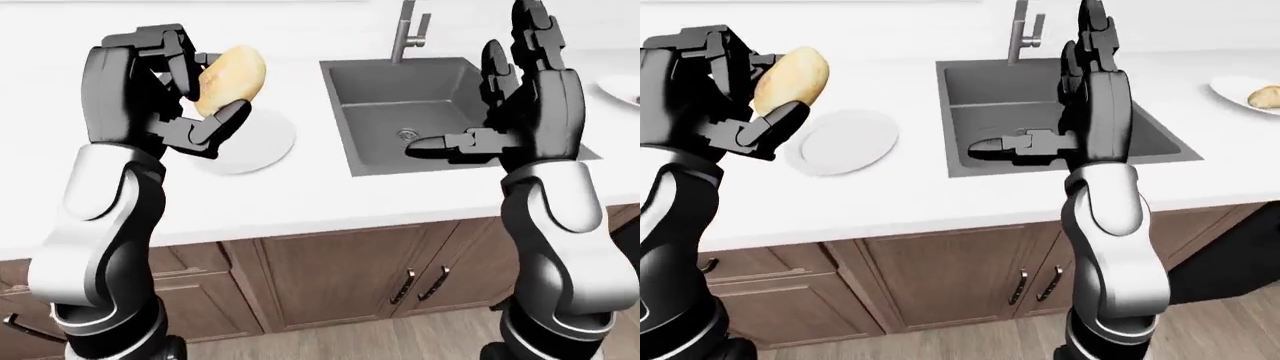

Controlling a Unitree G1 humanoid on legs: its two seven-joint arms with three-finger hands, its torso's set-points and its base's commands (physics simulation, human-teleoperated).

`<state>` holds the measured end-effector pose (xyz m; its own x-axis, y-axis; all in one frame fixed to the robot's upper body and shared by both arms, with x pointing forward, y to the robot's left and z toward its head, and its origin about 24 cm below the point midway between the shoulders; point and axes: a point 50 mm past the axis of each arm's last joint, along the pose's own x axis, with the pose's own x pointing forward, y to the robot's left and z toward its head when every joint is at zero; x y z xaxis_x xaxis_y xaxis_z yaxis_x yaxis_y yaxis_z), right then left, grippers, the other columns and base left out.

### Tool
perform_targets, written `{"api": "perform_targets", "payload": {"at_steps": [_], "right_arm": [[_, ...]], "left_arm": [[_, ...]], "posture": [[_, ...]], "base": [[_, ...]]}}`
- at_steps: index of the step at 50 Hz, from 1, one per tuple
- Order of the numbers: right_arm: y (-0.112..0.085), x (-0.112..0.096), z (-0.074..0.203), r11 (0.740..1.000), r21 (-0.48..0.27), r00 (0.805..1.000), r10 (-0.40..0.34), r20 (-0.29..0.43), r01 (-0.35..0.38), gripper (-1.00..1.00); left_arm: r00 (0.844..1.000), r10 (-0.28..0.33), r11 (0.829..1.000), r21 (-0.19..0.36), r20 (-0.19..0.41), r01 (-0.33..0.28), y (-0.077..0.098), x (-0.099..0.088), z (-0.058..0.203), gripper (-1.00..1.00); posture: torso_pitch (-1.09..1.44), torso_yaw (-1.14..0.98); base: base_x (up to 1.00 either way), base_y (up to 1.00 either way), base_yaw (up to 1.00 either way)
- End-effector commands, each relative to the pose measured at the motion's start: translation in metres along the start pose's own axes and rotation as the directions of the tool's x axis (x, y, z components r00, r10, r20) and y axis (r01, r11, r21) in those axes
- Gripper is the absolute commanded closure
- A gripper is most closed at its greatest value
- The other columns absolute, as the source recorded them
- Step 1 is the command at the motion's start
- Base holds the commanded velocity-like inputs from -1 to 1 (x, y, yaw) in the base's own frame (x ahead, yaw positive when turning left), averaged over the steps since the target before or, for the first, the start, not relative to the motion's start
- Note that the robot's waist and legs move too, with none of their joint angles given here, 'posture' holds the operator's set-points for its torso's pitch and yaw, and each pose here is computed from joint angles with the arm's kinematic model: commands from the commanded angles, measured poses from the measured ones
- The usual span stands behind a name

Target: Place the pastries on the plates.

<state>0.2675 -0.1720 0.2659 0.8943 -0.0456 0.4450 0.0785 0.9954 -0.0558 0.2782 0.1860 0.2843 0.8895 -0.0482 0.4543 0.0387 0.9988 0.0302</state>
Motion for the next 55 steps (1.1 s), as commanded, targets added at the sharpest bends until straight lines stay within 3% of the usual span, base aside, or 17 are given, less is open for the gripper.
{"api": "perform_targets", "payload": {"at_steps": [1, 19, 55], "right_arm": [[-0.0032, -0.0006, 0.0131, 1.000, -0.002, 0.997, -0.020, 0.079, 0.020, -1.00], [-0.0009, -0.0022, 0.0091, 0.999, -0.035, 0.998, -0.007, 0.068, 0.010, -1.00], [-0.0023, -0.0037, 0.0050, 1.000, -0.014, 0.997, -0.009, 0.075, 0.010, -1.00]], "left_arm": [[0.996, -0.015, 1.000, 0.007, 0.086, 0.015, -0.0024, -0.0010, 0.0157, 1.00], [0.997, -0.010, 1.000, 0.008, 0.080, 0.009, -0.0003, -0.0053, 0.0126, 1.00], [0.997, -0.017, 0.999, 0.029, 0.074, 0.015, -0.0019, -0.0029, 0.0123, 1.00]], "posture": [[0.00, 0.00], [0.00, 0.00], [0.00, 0.00]], "base": [[0.00, 0.00, 0.00], [0.01, 0.00, 0.00], [0.11, 0.00, 0.00]]}}
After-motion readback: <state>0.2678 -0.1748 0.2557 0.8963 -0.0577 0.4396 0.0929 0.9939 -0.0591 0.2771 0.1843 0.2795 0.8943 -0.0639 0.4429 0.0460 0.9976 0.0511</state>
